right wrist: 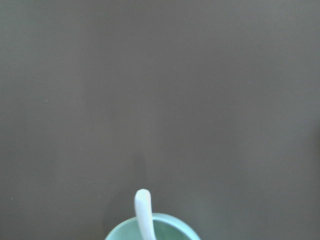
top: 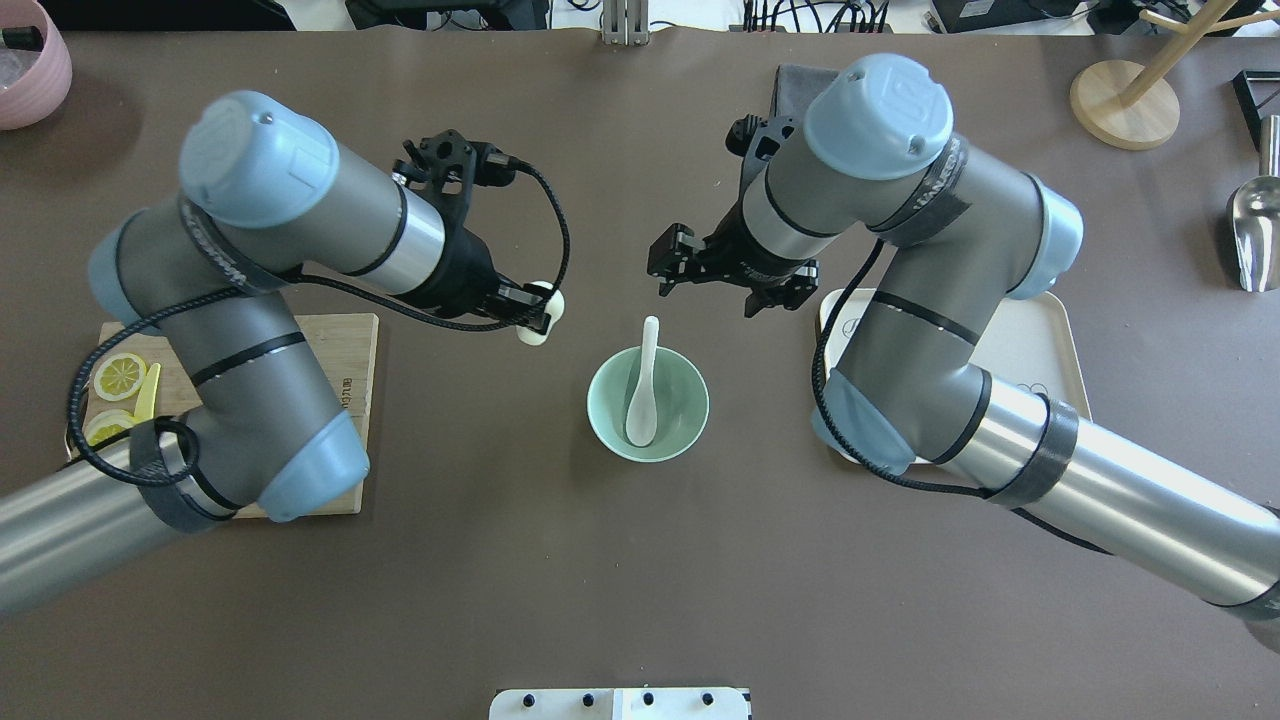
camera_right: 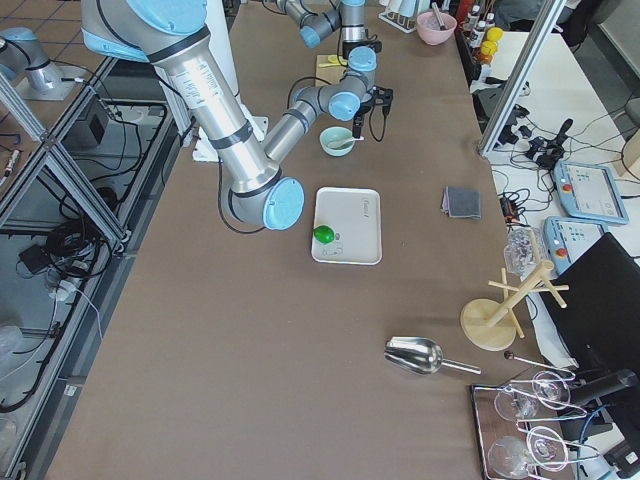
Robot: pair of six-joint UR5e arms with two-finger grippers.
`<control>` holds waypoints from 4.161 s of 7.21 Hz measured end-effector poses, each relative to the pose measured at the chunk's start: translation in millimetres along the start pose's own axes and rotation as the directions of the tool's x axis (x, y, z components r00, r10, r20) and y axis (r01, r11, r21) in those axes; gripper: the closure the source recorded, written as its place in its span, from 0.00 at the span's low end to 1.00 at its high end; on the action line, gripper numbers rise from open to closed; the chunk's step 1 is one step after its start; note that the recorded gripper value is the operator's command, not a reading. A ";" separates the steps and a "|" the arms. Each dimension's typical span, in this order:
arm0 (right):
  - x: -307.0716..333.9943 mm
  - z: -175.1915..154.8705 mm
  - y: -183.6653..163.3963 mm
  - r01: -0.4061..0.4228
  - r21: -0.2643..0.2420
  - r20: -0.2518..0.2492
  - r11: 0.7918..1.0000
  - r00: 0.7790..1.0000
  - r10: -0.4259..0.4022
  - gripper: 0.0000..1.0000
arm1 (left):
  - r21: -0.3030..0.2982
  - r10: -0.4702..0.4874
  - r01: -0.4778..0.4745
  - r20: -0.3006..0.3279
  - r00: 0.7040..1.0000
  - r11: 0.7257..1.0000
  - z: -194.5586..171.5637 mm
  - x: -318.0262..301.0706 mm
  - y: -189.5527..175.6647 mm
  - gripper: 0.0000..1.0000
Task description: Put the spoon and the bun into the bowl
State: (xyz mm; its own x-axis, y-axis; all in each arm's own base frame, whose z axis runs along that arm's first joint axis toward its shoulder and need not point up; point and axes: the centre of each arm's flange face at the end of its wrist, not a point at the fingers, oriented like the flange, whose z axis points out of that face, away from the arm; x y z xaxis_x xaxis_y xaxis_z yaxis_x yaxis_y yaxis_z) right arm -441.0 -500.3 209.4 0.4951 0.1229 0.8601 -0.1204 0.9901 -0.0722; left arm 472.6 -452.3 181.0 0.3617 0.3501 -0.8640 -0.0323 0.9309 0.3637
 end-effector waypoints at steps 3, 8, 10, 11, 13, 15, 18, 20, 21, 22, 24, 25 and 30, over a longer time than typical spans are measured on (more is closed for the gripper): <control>74.5 -28.8 -47.7 0.069 0.001 -0.033 0.998 0.997 -0.069 0.00 | 0.021 -0.020 0.019 0.044 0.999 1.000 67.7 51.7 13.3 1.00; 149.3 -59.0 -84.0 0.111 0.002 -0.057 0.994 0.992 -0.111 0.00 | 0.031 -0.004 0.002 0.053 0.999 1.000 97.7 77.4 26.7 0.02; 196.1 -73.0 -96.1 0.150 0.003 -0.079 0.989 0.986 -0.149 0.00 | 0.041 0.001 -0.002 0.040 0.999 0.999 85.1 79.1 28.3 0.02; 220.4 -75.0 -99.9 0.174 -0.002 -0.096 0.985 0.980 -0.173 0.00 | 0.044 0.003 -0.005 0.042 0.999 0.999 81.6 74.6 28.3 0.02; 272.0 -80.5 -113.0 0.233 -0.012 -0.137 0.972 0.963 -0.233 0.00 | 0.071 -0.003 -0.001 0.053 0.999 0.997 59.8 50.5 22.7 0.02; 367.2 -103.3 -128.4 0.288 -0.017 -0.201 0.958 0.937 -0.285 0.00 | 0.129 0.035 -0.053 0.138 0.990 0.990 -14.3 -31.7 1.7 0.02; 503.9 -143.0 -130.5 0.265 -0.025 -0.253 0.964 0.931 -0.263 0.00 | 0.134 0.042 -0.078 0.255 0.966 0.988 -134.6 -188.9 -22.9 0.02; 546.7 -148.7 -126.2 0.233 -0.029 -0.305 0.972 0.924 -0.231 0.00 | 0.198 -0.037 -0.024 0.299 0.954 0.980 -185.1 -288.1 -3.8 0.02; 564.1 -157.3 -127.8 0.233 -0.031 -0.342 0.972 0.911 -0.230 0.00 | 0.216 -0.080 0.007 0.333 0.940 0.976 -201.4 -329.3 2.5 0.02; 580.6 -170.6 -127.9 0.239 -0.048 -0.359 0.970 0.902 -0.240 0.00 | 0.200 -0.088 0.011 0.378 0.922 0.980 -217.1 -367.2 8.4 0.02; 602.8 -189.4 -121.7 0.224 -0.100 -0.366 0.970 0.898 -0.245 0.00 | 0.088 -0.059 0.022 0.448 0.892 0.996 -275.0 -442.7 30.4 0.02; 607.9 -192.6 -114.7 0.211 -0.108 -0.349 0.972 0.907 -0.235 0.00 | 0.062 -0.078 0.056 0.468 0.880 0.997 -311.1 -479.1 51.3 0.02; 609.7 -191.6 -103.2 0.191 -0.110 -0.293 0.975 0.932 -0.215 0.00 | 0.052 -0.241 0.247 0.472 0.848 0.968 -360.5 -560.0 155.2 0.02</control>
State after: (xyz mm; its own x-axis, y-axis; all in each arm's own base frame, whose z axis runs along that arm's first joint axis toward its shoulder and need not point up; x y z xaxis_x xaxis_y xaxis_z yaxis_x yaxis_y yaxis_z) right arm 38.1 -514.5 644.5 0.7391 -0.0787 0.6690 0.0718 0.9967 0.0379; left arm -70.8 -466.4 595.9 0.7545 0.0230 -0.6559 0.1065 0.9818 0.1570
